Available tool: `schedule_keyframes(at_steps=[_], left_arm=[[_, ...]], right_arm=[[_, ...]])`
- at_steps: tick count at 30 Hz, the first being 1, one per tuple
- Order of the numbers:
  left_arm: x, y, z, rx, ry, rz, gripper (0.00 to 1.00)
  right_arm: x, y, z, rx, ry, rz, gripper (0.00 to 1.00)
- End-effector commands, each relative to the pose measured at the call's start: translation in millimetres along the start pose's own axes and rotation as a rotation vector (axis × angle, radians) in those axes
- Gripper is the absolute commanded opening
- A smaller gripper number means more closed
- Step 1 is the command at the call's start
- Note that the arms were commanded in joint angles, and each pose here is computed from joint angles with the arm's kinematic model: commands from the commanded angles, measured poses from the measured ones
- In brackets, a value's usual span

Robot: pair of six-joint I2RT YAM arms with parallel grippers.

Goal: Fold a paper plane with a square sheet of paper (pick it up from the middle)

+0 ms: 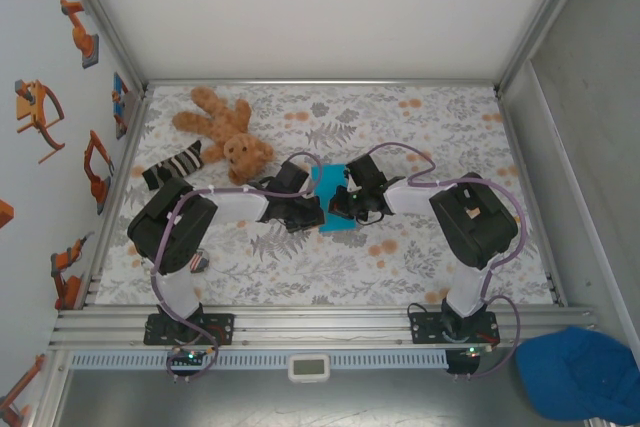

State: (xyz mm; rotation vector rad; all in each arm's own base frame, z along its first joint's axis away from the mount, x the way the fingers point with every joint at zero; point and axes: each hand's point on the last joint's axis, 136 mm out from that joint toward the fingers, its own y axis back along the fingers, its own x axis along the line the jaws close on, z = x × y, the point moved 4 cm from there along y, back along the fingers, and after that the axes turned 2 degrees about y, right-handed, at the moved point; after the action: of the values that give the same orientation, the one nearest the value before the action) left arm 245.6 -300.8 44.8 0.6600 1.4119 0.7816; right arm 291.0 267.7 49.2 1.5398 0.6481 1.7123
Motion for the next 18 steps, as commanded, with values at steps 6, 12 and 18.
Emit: schedule_keyframes(at_steps=[6, 12, 18], left_arm=[[30, -11, -11, 0.038, 0.046, 0.102, 0.0], [31, -12, -12, 0.036, 0.047, 0.098, 0.0], [31, -10, -12, 0.028, 0.045, 0.094, 0.0]], right_arm=[[22, 21, 12, -0.091, 0.119, 0.049, 0.0], [12, 8, -6, -0.034, 0.098, 0.028, 0.0], [6, -1, -18, -0.005, 0.07, 0.008, 0.0]])
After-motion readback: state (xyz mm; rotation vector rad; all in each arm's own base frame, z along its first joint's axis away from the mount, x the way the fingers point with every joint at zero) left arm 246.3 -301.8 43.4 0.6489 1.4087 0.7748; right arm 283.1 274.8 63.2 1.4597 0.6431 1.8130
